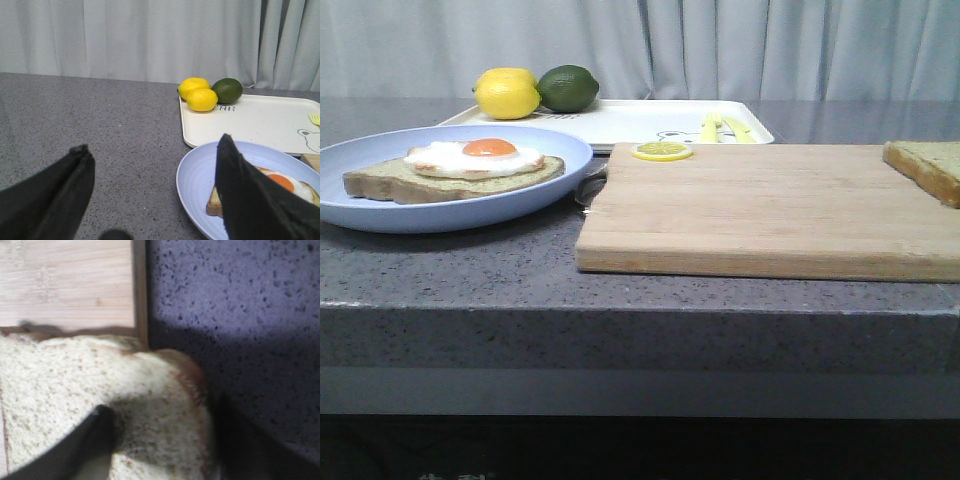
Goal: Place bread and move sandwich to tray
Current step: 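Grasp the bread slice edge with the right gripper and lift, then carry the bread slice over the egg toast on the blue plate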
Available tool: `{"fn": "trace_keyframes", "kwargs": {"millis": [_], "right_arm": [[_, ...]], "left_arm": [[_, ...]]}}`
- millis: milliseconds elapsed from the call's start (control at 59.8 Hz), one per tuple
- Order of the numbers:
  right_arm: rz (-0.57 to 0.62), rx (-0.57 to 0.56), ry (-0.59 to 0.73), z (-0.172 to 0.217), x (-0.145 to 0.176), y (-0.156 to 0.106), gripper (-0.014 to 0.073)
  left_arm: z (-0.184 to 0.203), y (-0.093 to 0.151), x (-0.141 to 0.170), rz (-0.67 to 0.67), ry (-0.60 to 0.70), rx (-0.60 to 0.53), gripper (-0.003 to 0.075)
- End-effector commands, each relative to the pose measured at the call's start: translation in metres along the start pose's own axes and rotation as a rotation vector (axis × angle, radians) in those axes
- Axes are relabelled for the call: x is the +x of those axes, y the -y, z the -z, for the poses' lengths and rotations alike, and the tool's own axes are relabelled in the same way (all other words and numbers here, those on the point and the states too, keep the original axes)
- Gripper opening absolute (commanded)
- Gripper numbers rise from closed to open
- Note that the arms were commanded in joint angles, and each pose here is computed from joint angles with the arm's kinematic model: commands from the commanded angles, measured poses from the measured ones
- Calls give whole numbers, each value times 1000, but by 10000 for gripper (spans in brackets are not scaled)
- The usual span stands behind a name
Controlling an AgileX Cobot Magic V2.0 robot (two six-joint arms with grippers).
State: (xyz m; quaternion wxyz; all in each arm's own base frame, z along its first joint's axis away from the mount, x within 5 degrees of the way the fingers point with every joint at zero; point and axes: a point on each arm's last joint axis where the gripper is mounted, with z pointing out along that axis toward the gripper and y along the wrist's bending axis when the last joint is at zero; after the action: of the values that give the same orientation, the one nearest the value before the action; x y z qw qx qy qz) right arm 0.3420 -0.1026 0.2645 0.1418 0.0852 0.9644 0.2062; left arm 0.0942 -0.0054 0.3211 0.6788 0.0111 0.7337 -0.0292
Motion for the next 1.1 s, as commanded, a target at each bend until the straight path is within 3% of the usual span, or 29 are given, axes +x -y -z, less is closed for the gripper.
{"fn": "trace_keyframes", "kwargs": {"millis": [0,134,318,469,586,686,820,1088], "right_arm": [[19,-31,58,22,-2,-14,180],[18,-38,41,23,0,-15,-79],[-1,-38,91,44,0,-27,-60],[22,-90,199,86,0,-55,-60],[47,-210,279,113,4,-82,-60],[46,-397,334,124,4,-105,-60],[83,-586,323,121,5,-143,-60],[215,-727,275,76,26,-250,-60]], "left_arm": [[1,0,-19,9,112,0,494],[1,0,-19,9,112,0,494],[1,0,-19,9,112,0,494],[1,0,-19,9,112,0,494],[1,0,-19,9,112,0,494],[1,0,-19,9,112,0,494],[1,0,-19,9,112,0,494],[1,0,-19,9,112,0,494]]}}
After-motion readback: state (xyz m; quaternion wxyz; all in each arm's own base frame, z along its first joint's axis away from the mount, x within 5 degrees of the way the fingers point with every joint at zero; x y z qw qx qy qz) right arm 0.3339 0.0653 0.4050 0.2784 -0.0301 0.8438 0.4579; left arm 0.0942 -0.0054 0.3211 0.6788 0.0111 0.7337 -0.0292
